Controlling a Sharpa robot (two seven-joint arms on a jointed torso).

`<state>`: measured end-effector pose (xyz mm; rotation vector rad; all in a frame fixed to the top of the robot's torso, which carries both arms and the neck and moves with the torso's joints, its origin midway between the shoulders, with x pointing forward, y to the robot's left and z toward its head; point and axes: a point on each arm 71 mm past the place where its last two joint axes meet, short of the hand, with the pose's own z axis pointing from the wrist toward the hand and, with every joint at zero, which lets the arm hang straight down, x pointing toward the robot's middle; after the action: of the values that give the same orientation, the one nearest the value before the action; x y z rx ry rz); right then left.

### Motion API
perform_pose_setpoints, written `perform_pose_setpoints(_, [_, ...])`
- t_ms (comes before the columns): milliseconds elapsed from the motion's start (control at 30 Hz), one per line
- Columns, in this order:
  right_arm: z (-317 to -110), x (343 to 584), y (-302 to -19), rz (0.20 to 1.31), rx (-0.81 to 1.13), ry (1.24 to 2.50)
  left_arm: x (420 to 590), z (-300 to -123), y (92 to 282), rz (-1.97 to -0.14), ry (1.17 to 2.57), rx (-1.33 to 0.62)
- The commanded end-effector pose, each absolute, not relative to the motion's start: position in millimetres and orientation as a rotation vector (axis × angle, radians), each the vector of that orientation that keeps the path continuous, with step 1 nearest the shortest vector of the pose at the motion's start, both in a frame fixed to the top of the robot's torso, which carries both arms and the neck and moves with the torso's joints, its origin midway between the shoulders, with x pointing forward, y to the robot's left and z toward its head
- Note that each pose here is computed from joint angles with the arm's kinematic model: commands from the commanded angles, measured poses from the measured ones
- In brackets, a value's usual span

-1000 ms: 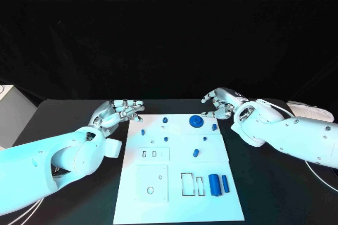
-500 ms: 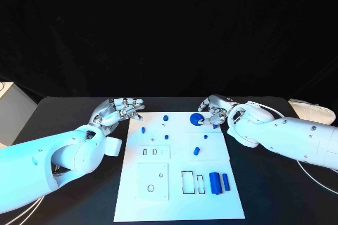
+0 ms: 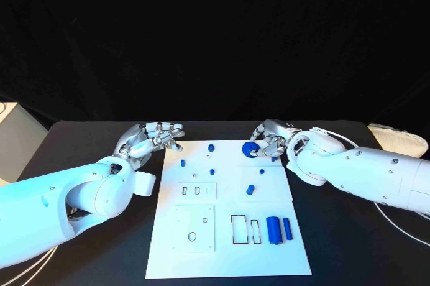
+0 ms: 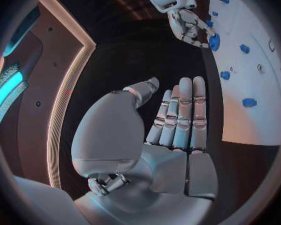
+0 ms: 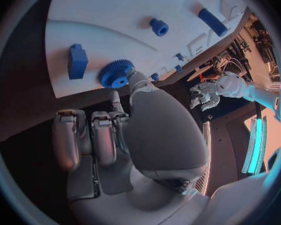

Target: Assemble the parts on the task board

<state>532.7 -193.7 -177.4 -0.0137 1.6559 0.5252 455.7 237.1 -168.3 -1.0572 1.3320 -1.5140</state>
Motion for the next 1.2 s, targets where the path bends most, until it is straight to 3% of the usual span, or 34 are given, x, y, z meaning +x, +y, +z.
perform_pose_setpoints(33, [-178.5,532.1,-191.8,0.524,-0.027,1.663,455.3,-167.0,234.9,-1.539,1.335,-1.053])
perform_pose_setpoints(1200, [-188.6,531.7,-189.2,0.506,-0.048,1.694,455.5,-167.3,236.3,-1.535,1.337,-1.055])
